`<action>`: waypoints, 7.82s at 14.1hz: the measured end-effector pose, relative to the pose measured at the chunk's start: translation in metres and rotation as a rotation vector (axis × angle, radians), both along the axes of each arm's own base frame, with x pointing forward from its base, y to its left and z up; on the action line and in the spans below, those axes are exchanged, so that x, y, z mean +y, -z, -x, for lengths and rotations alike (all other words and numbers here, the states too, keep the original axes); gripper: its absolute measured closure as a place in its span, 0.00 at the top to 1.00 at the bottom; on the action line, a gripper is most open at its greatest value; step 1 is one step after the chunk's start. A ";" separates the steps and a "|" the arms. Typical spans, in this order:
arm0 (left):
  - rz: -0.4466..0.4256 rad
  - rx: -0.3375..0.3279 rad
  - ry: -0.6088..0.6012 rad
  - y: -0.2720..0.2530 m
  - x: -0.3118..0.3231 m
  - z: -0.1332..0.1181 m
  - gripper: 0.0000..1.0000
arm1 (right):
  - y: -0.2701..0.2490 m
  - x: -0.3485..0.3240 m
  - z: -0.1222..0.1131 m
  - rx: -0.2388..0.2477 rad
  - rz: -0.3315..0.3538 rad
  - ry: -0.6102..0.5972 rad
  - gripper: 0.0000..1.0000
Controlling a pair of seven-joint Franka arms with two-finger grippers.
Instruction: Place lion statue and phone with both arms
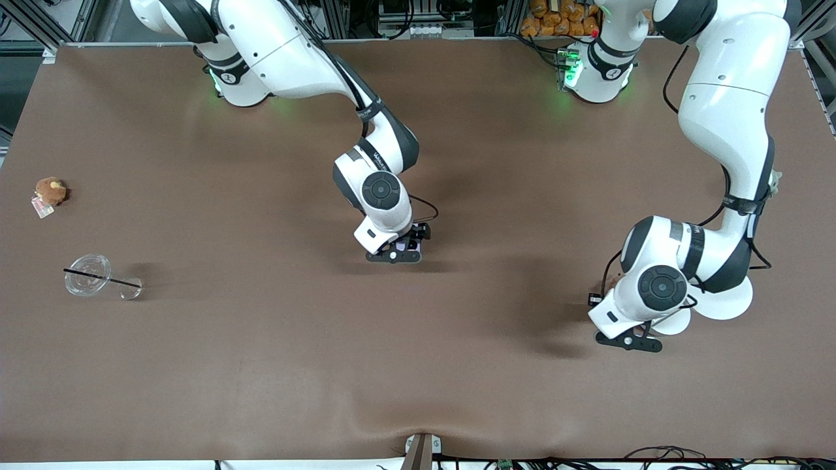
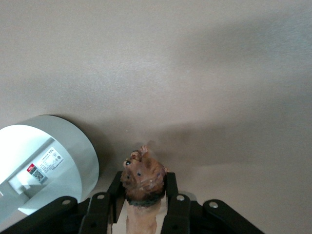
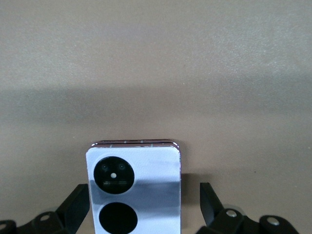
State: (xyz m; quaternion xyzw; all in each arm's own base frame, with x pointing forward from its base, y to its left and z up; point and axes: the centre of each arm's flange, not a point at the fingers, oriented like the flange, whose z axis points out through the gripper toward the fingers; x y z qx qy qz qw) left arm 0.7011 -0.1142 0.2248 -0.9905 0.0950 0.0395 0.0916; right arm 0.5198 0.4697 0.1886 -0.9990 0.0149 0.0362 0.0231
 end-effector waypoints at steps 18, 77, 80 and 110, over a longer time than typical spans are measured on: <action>0.008 -0.089 0.031 -0.130 -0.013 0.002 1.00 | -0.040 -0.018 -0.042 0.054 0.060 0.115 0.83; 0.156 -0.014 -0.283 -0.424 0.067 0.197 1.00 | -0.069 -0.499 -0.161 0.132 -0.036 -0.021 1.00; 0.159 -0.043 -0.281 -0.430 0.069 0.206 1.00 | -0.130 -0.472 -0.183 0.104 -0.056 -0.072 1.00; 0.170 -0.099 -0.221 -0.449 0.075 0.204 1.00 | -0.493 -0.490 0.012 0.009 -0.008 -0.090 1.00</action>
